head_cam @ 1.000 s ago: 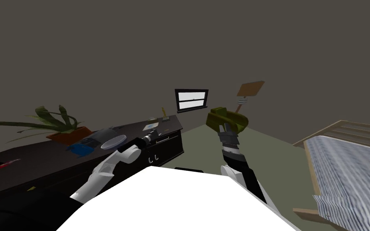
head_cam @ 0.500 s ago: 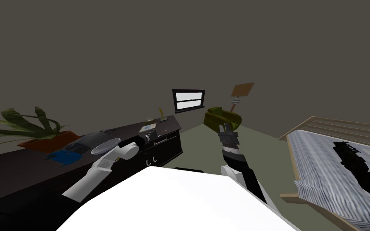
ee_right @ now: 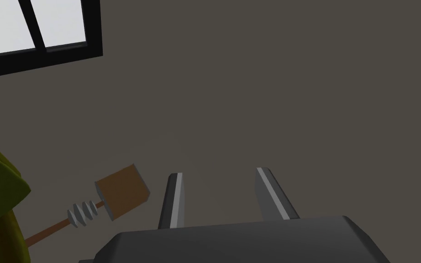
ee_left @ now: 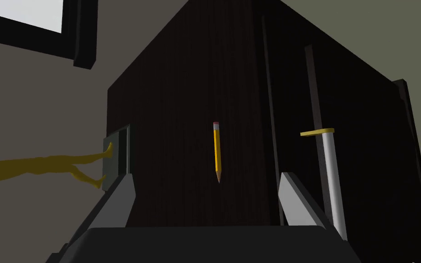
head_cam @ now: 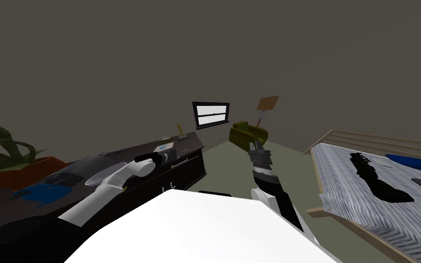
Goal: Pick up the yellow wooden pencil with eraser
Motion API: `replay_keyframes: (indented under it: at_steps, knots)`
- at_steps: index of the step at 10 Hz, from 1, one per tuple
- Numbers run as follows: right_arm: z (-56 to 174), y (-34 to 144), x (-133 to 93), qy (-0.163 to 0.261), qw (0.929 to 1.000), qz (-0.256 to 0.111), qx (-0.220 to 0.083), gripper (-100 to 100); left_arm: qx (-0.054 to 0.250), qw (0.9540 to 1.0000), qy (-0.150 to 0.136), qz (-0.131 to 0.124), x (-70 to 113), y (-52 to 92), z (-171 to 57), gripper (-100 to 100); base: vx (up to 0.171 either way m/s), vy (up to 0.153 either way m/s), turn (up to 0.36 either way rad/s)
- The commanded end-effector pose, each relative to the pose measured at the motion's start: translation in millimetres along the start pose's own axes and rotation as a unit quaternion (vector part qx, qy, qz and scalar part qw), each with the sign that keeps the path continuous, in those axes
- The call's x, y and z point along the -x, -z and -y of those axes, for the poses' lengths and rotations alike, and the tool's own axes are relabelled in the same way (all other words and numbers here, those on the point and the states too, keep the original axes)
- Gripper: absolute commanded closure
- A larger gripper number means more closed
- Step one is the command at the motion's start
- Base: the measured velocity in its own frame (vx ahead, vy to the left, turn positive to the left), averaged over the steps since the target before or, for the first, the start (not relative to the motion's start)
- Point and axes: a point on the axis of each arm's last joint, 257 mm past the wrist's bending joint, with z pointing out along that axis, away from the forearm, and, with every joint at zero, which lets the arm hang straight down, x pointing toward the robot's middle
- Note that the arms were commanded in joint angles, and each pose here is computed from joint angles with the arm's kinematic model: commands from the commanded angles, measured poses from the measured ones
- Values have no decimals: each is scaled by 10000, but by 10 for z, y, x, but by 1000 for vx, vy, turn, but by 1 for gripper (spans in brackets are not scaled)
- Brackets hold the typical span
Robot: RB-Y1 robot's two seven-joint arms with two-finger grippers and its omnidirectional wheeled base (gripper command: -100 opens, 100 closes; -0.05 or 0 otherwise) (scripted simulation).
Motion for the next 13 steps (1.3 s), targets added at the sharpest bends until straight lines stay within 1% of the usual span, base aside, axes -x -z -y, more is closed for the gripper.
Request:
replay_keyframes:
  at_steps: [1, 2, 3, 4, 5, 6, 7, 8, 9, 10, 11, 12, 13]
  knots:
    - [0, 0, 0, 0, 10000, 0, 0, 0, 233, 9996, 107, 71, 82, 3, -78, -100, 18, 4, -71]
    - [0, 0, 0, 0, 10000, 0, 0, 0, 470, 9984, 199, 234, 235, 15, -113, -100, 31, -1, -132]
    - [0, 0, 0, 0, 10000, 0, 0, 0, 541, 9980, 242, 224, 229, 19, -147, -100, 29, 1, -81]
    - [0, 0, 0, 0, 10000, 0, 0, 0, 774, 9956, 346, 397, 386, 42, -183, -100, 36, -5, -132]
    - [0, 0, 0, 0, 10000, 0, 0, 0, 838, 9950, 385, 391, 380, 47, -216, -100, 30, -2, -66]
    - [0, 0, 0, 1, 10000, 0, 0, 0, 1072, 9913, 535, 545, 524, 81, -258, -100, 45, -8, -117]
    - [0, 0, 0, 0, 10000, 0, 0, 0, 1121, 9906, 535, 566, 533, 88, -283, -100, 37, -5, -63]
    - [0, 0, 0, 1, 10000, 0, 0, 0, 1356, 9856, 668, 757, 694, 136, -332, -100, 50, -3, -121]
    - [0, 0, 0, 0, 10000, 0, 0, 0, 1390, 9850, 693, 748, 686, 140, -349, -100, 44, 3, -70]
    - [0, 0, 1, 1, 10000, 0, -1, 0, 1625, 9786, 857, 924, 832, 199, -404, -100, 52, -7, -132]
    - [0, 0, 0, 0, 10000, 0, 0, 0, 1643, 9782, 857, 932, 835, 203, -413, -100, 45, -2, -51]
    - [0, 1, 1, 1, 10000, 0, -1, 0, 1880, 9704, 1027, 1116, 979, 276, -476, -100, 56, -2, -107]
    - [0, 0, 0, 0, 10000, 0, -1, 0, 2022, 9639, 1173, 1276, 1110, 337, -496, -100, 73, -1, -178]
